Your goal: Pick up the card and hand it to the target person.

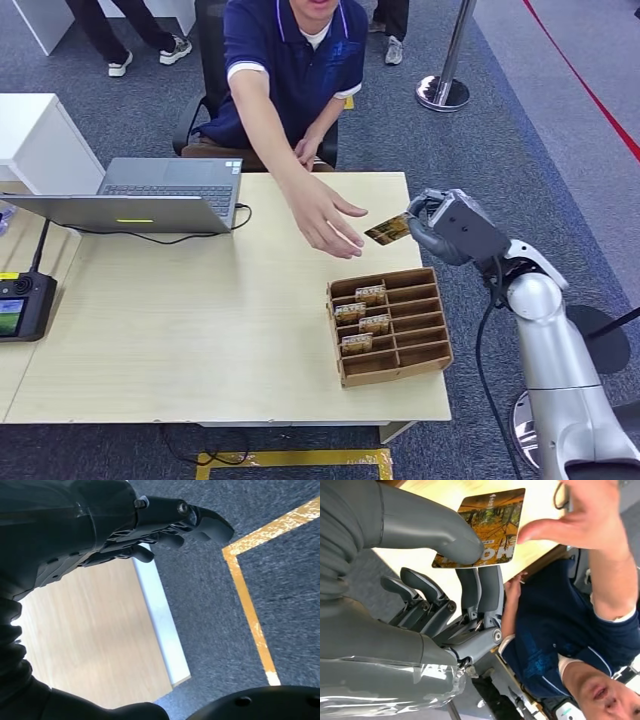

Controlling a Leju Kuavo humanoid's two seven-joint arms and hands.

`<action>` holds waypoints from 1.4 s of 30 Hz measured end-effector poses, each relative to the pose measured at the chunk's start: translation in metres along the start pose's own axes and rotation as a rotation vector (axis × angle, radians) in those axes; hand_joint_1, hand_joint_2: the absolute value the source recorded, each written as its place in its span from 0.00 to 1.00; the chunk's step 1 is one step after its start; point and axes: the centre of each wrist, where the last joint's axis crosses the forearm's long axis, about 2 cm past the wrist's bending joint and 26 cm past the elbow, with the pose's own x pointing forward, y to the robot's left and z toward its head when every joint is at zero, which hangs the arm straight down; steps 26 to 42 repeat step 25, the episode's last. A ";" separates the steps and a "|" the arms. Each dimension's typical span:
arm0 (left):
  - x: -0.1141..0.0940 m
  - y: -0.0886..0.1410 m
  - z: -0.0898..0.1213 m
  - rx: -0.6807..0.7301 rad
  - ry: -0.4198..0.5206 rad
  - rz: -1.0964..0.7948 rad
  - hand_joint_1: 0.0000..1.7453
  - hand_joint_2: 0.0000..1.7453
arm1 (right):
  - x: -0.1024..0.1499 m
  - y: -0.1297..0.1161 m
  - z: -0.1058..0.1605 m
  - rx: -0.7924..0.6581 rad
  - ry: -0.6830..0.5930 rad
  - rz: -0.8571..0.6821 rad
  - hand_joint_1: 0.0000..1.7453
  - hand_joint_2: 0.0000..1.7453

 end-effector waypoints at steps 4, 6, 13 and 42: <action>0.001 0.000 0.000 0.001 -0.002 0.000 0.00 1.00 | -0.003 0.012 -0.002 -0.021 0.006 -0.037 0.98 1.00; 0.001 0.000 0.000 0.001 -0.002 0.000 0.00 1.00 | -0.004 0.017 -0.003 -0.026 0.009 -0.048 0.98 1.00; 0.001 0.000 0.000 0.004 0.000 0.000 0.00 1.00 | -0.004 0.028 -0.006 -0.044 0.014 -0.070 0.98 1.00; 0.002 0.000 0.000 0.004 -0.001 -0.015 0.00 1.00 | -0.004 0.033 -0.006 -0.047 0.022 -0.078 0.00 1.00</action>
